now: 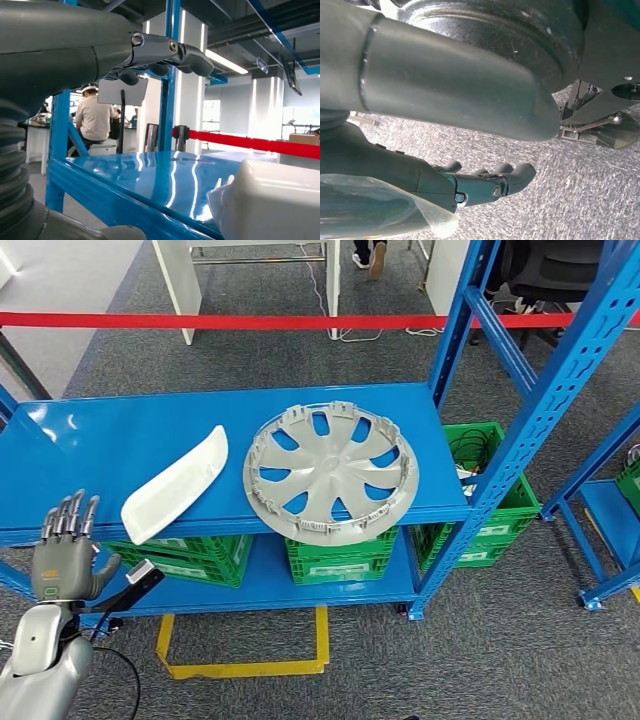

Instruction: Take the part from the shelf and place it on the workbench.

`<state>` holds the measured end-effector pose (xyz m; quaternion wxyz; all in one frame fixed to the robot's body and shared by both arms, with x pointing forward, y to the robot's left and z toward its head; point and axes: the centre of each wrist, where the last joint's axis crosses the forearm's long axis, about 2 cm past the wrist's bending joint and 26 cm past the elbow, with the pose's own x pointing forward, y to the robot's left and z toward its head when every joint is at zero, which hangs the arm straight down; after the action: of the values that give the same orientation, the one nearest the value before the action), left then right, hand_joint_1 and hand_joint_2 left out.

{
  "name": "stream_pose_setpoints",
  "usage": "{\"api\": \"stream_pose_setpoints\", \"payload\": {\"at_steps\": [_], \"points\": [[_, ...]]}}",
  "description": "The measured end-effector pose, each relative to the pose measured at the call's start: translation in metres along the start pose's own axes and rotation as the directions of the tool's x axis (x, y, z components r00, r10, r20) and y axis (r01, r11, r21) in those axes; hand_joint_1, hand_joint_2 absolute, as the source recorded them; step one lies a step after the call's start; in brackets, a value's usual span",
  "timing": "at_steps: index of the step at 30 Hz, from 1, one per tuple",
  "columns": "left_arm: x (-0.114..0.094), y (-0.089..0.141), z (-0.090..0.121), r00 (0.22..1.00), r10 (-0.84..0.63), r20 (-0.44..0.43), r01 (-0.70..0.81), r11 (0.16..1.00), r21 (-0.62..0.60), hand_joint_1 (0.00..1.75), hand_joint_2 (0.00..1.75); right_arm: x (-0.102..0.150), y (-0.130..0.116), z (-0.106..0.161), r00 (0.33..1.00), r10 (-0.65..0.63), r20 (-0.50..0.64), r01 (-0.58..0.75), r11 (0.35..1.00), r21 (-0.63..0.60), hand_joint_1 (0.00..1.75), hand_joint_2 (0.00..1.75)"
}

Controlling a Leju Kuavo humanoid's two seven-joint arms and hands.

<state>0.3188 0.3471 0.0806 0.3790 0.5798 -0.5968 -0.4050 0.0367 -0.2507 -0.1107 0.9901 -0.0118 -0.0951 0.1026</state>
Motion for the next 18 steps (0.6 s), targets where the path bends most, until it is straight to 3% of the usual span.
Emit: {"api": "stream_pose_setpoints", "payload": {"at_steps": [18], "points": [[0.0003, -0.0009, 0.0002, 0.999, -0.028, 0.016, 0.028, 1.0, -0.008, 0.0, 1.75, -0.0008, -0.003, -0.0002, 1.0, 0.004, -0.001, -0.004, 1.0, -0.004, 0.0, 0.0]]}}
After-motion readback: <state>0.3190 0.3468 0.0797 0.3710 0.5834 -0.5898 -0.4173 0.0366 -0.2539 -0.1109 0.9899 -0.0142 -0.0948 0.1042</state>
